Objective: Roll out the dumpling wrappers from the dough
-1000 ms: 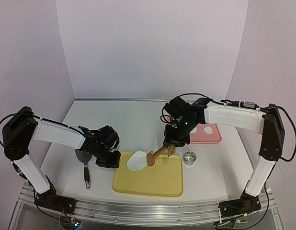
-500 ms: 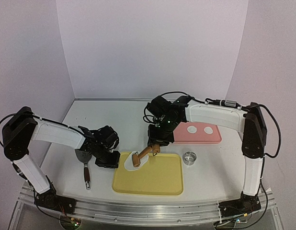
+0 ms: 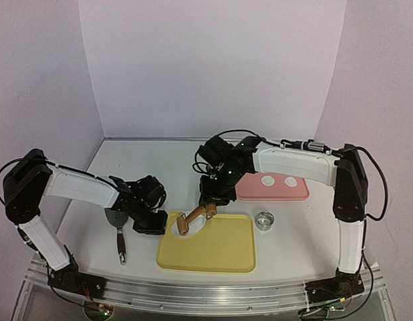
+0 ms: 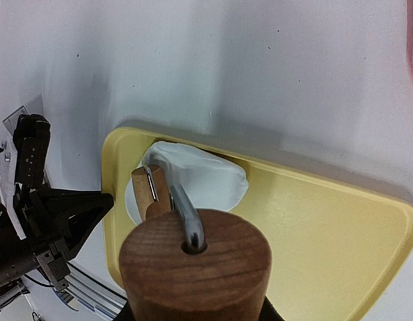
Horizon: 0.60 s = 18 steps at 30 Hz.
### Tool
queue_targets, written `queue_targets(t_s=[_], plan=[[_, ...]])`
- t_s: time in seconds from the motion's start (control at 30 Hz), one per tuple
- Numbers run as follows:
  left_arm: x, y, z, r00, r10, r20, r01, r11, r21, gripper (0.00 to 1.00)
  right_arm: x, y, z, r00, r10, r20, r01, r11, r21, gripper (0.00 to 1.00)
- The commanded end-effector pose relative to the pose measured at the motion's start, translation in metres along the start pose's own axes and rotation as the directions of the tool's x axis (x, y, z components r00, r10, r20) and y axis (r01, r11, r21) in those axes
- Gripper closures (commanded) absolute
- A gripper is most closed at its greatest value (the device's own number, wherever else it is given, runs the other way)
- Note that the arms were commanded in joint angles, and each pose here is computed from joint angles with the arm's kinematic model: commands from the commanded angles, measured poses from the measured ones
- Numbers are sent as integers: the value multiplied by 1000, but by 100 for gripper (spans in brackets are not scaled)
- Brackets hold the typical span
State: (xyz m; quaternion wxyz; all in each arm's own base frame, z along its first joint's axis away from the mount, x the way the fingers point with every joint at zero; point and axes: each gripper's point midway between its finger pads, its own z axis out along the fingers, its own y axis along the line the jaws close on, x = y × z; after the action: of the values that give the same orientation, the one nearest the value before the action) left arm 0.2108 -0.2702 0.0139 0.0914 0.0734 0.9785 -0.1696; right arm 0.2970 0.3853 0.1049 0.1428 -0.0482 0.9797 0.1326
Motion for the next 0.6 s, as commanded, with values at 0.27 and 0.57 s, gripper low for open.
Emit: queue_targets(t_s=[0.27,0.57], plan=[[5,6,-7,1000,-17,4,17,1000,-26,100,53,-168,-23,992,83,-94,-32,891,452,100],[2,2,-12,1000,-16,17,16,1000,-9,100,39,-175,-55,996,81,-40,-58,908,415,100]])
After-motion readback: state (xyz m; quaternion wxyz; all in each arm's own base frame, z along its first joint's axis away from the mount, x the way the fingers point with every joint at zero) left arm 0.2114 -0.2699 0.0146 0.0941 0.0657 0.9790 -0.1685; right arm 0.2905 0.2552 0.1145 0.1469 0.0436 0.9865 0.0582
